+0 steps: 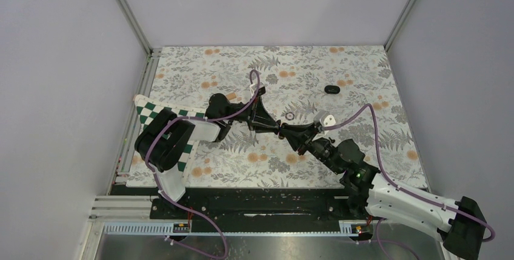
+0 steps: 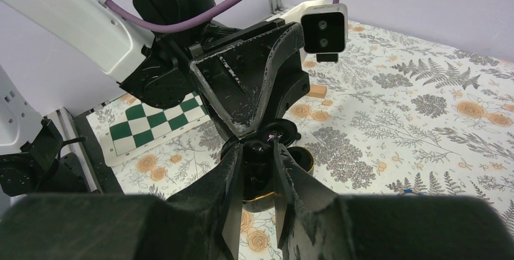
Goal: Insert the wireless bluetooth earbuds into the charging case
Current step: Insert the right earbud into the left side groove of the charging case.
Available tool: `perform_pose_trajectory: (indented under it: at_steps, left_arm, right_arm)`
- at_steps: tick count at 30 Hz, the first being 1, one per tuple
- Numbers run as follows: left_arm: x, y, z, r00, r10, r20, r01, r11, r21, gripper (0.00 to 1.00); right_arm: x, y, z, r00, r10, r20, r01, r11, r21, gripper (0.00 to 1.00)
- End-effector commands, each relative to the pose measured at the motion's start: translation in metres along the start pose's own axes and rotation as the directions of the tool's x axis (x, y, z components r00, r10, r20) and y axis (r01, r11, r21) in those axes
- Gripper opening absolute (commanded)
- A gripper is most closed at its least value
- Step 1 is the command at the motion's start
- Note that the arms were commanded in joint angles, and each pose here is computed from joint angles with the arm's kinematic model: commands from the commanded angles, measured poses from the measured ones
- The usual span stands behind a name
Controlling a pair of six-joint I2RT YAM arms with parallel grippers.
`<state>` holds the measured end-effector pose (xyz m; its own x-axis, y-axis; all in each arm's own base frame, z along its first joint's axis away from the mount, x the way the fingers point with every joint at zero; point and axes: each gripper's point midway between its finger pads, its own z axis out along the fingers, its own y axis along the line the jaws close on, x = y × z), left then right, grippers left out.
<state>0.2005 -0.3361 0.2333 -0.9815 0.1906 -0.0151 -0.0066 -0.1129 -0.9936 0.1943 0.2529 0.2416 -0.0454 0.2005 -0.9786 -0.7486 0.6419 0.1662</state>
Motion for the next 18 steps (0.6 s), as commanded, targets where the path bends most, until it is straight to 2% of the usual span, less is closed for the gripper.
perform_pose_trajectory:
  at_steps: [1,4,10,18]
  left_arm:
    - [0.001,-0.013,0.001,0.997,0.081,0.008,-0.081,0.996,0.039,0.00]
    - [0.000,-0.012,-0.001,0.997,0.075,0.013,-0.075,0.997,0.037,0.00]
    - [-0.002,-0.012,-0.003,0.997,0.070,0.019,-0.071,0.997,0.039,0.00]
    - [-0.005,-0.009,-0.006,0.998,0.053,0.020,-0.054,0.998,0.031,0.00]
  right_arm:
    - [-0.004,0.015,0.004,1.000,-0.016,-0.023,0.015,0.997,-0.072,0.00]
    - [-0.002,0.016,0.004,0.998,-0.037,-0.059,0.032,0.996,-0.083,0.00]
    - [0.004,0.012,0.000,0.996,-0.064,-0.060,0.059,0.995,-0.074,0.00]
    - [-0.013,0.000,-0.009,0.996,-0.068,0.064,0.070,0.997,-0.018,0.00]
